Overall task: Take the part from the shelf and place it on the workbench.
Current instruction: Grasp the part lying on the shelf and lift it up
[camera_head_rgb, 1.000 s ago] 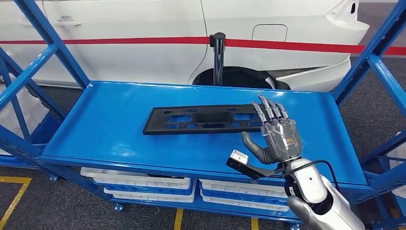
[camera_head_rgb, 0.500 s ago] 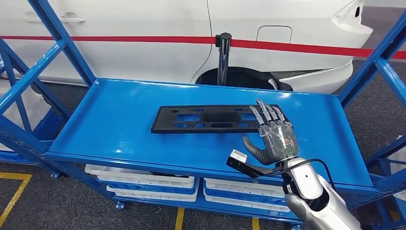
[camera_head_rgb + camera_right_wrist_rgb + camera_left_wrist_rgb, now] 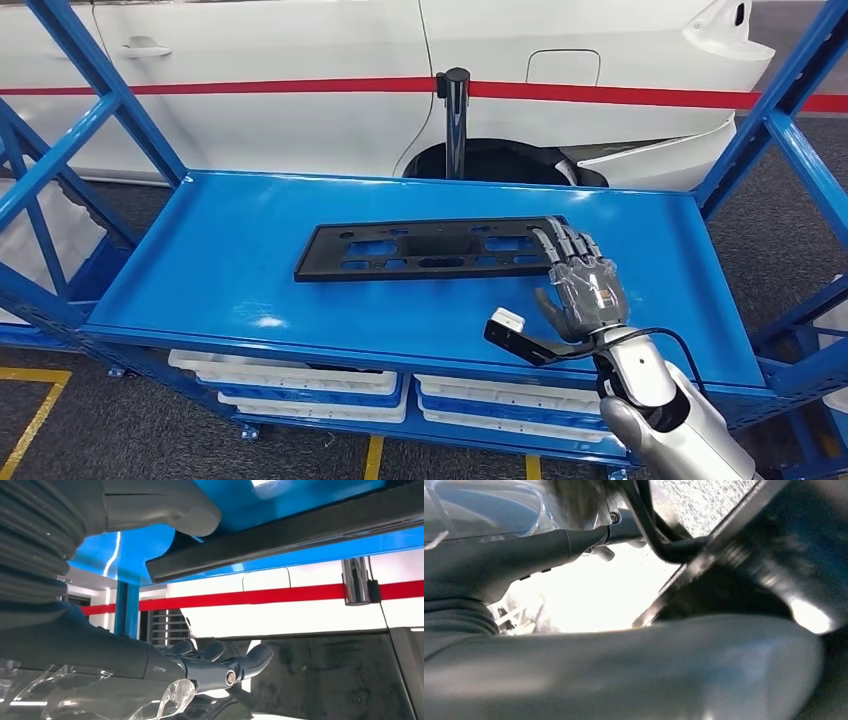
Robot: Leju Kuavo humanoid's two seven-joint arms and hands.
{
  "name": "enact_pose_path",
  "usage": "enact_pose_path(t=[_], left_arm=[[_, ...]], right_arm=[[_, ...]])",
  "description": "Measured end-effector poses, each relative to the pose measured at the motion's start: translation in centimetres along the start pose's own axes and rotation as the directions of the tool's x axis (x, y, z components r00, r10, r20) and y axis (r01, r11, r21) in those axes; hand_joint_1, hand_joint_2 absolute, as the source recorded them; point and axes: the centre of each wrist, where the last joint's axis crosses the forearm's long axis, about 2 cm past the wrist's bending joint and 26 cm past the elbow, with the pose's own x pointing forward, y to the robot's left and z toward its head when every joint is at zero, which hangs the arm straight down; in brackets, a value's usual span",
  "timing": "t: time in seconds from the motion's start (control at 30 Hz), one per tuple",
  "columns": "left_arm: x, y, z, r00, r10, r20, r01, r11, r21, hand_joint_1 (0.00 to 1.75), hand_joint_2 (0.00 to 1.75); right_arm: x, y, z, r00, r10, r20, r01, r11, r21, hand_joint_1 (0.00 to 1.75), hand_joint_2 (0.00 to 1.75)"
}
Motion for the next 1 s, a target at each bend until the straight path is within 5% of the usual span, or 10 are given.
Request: enact_pose_path(t=[0.93, 0.97, 1.0], left_arm=[[0.1, -0.1, -0.1, 1.0, -0.005, 0.012, 0.005, 1.0, 0.011, 0.0, 0.0], [0.1, -0.1, -0.1, 1.0, -0.005, 0.012, 0.005, 1.0, 0.01, 0.0, 0.0], [0.1, -0.1, -0.1, 1.0, -0.005, 0.01, 0.005, 1.0, 0.012, 0.0, 0.0]], right_arm=[[-1.1, 3.4, -3.6, 0.999, 0.05, 0.015, -0.052, 0.989, 0.137, 0.0, 1.75], [-1.1, 3.5, -3.8, 0.999, 0.053, 0.012, -0.054, 0.99, 0.133, 0.12, 1.75], [-1.1, 3.6, -3.9, 0.998, 0.056, 0.009, -0.057, 0.99, 0.128, 0.55, 1.75]])
